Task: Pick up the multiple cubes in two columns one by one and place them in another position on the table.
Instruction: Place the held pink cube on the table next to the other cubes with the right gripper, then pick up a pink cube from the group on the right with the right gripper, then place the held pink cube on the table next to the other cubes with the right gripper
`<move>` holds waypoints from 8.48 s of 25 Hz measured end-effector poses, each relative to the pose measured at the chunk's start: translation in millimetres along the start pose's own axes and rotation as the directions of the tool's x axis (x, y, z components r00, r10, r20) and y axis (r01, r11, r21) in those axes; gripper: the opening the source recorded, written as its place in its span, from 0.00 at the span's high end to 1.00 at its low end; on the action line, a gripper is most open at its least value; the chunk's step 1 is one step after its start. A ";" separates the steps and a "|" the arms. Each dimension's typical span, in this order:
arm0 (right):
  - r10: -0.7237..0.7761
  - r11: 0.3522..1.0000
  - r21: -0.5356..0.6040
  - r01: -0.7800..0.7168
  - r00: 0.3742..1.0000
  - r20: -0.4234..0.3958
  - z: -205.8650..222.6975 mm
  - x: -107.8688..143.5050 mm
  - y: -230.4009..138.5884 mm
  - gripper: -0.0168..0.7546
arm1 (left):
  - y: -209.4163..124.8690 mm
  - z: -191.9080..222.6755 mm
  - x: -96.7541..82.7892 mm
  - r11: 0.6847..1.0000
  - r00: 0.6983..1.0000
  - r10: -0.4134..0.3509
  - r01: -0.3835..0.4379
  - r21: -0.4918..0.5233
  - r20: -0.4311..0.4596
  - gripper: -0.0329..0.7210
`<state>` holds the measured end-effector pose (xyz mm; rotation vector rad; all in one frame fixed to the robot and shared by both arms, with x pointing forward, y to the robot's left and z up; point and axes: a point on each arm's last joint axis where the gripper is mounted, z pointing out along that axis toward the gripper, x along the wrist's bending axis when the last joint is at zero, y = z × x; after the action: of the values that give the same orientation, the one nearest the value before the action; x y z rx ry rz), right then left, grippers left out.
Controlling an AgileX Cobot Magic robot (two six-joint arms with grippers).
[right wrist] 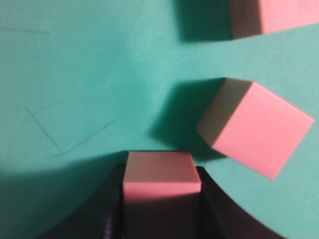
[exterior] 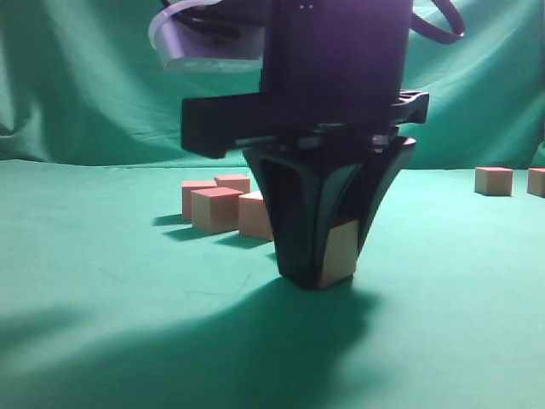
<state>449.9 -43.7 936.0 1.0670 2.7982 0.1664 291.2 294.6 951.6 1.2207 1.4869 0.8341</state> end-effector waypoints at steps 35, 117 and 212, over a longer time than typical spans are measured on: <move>0.013 0.997 0.070 -0.017 0.998 0.063 -2.6 -5.7 -4.5 0.31 | 0.0 0.0 0.0 1.000 1.000 0.000 0.000 0.000 0.000 0.96; 0.746 0.666 -0.146 -0.732 0.652 0.135 19.6 -341.2 22.2 0.62 | 0.0 0.0 0.0 1.000 1.000 0.000 0.000 0.000 0.000 0.96; -0.420 0.904 -0.170 0.393 0.891 -0.170 -24.7 6.8 31.5 0.62 | 0.0 0.0 0.0 1.000 1.000 0.000 0.000 0.000 0.000 0.96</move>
<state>461.2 -17.1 964.5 0.4341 3.0635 0.4255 291.2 294.6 951.6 1.2207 1.4869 0.8341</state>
